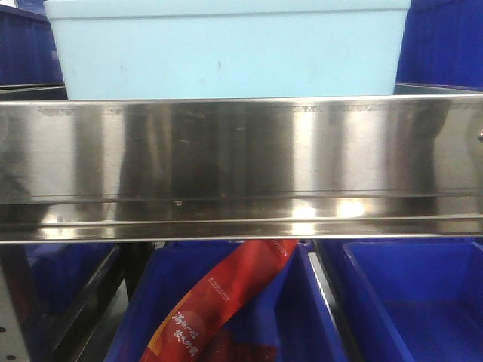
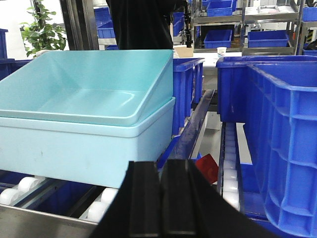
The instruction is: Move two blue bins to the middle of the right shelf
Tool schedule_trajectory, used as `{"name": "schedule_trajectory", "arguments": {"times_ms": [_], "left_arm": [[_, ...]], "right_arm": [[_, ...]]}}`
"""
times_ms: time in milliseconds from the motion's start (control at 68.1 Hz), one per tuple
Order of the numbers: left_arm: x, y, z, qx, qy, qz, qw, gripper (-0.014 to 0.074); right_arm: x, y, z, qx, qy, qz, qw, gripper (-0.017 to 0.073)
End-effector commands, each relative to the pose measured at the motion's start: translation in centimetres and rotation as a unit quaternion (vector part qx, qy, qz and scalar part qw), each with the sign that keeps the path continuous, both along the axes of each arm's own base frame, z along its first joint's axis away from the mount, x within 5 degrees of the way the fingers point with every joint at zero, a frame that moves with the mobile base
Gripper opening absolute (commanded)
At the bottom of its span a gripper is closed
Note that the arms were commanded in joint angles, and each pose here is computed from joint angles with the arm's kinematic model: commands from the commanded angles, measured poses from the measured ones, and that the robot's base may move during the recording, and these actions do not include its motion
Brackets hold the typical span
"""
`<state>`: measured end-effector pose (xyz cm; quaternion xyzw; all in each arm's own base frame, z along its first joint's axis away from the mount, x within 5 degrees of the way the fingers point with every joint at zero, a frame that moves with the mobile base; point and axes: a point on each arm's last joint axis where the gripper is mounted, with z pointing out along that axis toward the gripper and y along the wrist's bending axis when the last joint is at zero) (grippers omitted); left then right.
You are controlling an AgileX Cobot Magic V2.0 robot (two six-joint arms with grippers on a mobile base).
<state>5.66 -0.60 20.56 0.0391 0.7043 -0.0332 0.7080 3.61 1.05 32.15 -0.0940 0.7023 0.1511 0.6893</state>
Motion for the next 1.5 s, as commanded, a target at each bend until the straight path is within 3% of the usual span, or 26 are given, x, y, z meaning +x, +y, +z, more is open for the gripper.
{"name": "schedule_trajectory", "arguments": {"times_ms": [0, 572, 749, 998, 1321, 1483], "left_arm": [[0.0, 0.0, 0.3, -0.003, -0.013, 0.002, 1.0, -0.0111], [0.0, 0.0, 0.3, -0.003, -0.013, 0.002, 1.0, -0.0111], [0.0, 0.0, 0.3, -0.003, -0.013, 0.002, 1.0, -0.0111], [0.0, 0.0, 0.3, -0.003, -0.013, 0.002, 1.0, -0.0111], [0.0, 0.0, 0.3, -0.003, -0.013, 0.002, 1.0, -0.0111], [0.0, 0.0, 0.3, -0.003, -0.013, 0.002, 1.0, -0.0111]], "right_arm": [[0.0, 0.0, 0.1, -0.003, -0.014, -0.003, 1.0, -0.0162], [0.0, 0.0, 0.2, -0.002, -0.017, -0.003, 1.0, -0.0162], [0.5, -0.1, -0.3, -0.015, -0.045, -0.052, 0.998, -0.0162], [2.0, -0.7, -5.8, -0.001, -0.004, -0.146, 0.989, -0.0162], [2.0, -0.8, -11.7, -0.002, 0.004, -0.158, 0.987, -0.0162], [2.0, -0.8, -11.9, -0.004, 0.014, -0.157, 0.987, -0.0162]]}}
